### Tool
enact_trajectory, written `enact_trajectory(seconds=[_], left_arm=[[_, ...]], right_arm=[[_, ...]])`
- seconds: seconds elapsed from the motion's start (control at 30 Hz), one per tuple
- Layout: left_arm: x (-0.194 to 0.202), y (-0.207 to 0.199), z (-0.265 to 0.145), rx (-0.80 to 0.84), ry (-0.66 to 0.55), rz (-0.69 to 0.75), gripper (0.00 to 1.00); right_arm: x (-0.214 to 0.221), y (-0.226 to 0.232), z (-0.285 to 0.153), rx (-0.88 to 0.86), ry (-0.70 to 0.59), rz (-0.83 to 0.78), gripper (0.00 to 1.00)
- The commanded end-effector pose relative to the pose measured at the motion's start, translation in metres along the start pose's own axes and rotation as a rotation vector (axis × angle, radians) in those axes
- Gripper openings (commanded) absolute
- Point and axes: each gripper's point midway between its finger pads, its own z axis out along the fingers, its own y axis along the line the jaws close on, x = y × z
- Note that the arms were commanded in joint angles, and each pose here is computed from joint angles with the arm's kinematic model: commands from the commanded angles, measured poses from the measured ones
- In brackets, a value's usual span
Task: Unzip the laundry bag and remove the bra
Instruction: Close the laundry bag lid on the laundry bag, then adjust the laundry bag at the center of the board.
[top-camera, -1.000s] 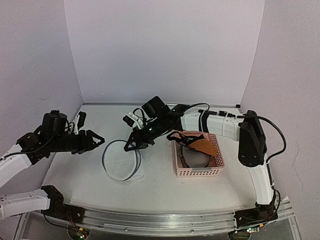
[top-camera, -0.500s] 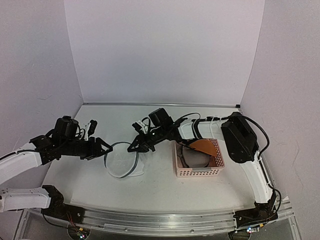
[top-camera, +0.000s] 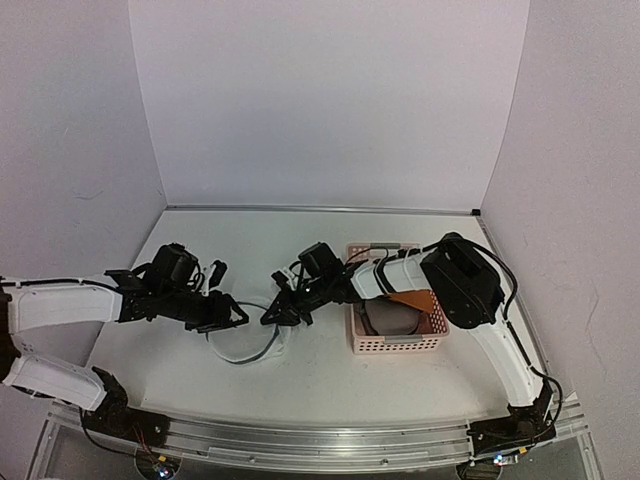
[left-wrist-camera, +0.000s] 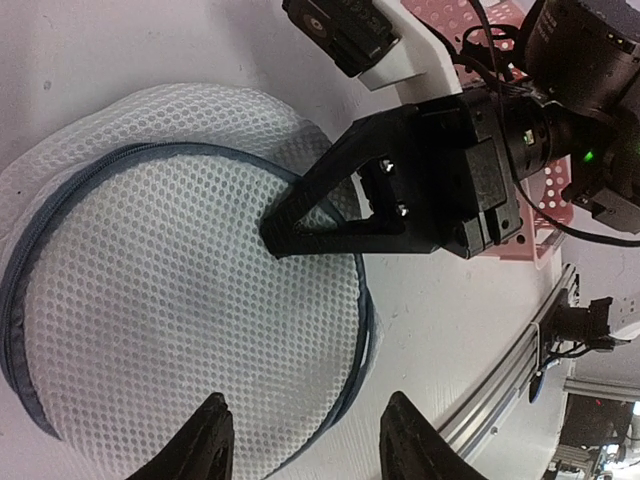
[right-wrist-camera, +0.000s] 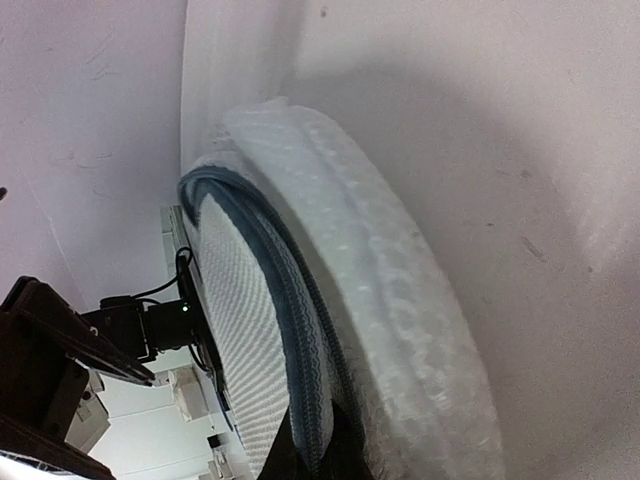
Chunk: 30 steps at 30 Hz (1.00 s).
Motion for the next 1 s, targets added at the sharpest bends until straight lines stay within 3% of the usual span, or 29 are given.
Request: enact_trajectory(seconds=[0.0, 0.33, 0.73, 0.97], left_arm=[[-0.031, -0.022, 0.015, 0.025, -0.06, 0.073, 0.5], [-0.013, 0.008, 0.067, -0.12, 0.045, 0.061, 0.42], [0.038, 0.071, 0.102, -0.292, 0.2, -0.003, 0.14], [0.057, 0.09, 0.097, -0.349, 0.225, -0.031, 0.09]], right_arm=[[0.0, -0.008, 0.006, -0.018, -0.027, 0.023, 0.0], [0.013, -0.014, 0.004, -0.012, -0.054, 0.045, 0.01], [0.006, 0.014, -0.014, -0.017, -0.107, -0.027, 0.17], [-0.002, 0.032, -0.032, 0.042, -0.163, -0.096, 0.28]])
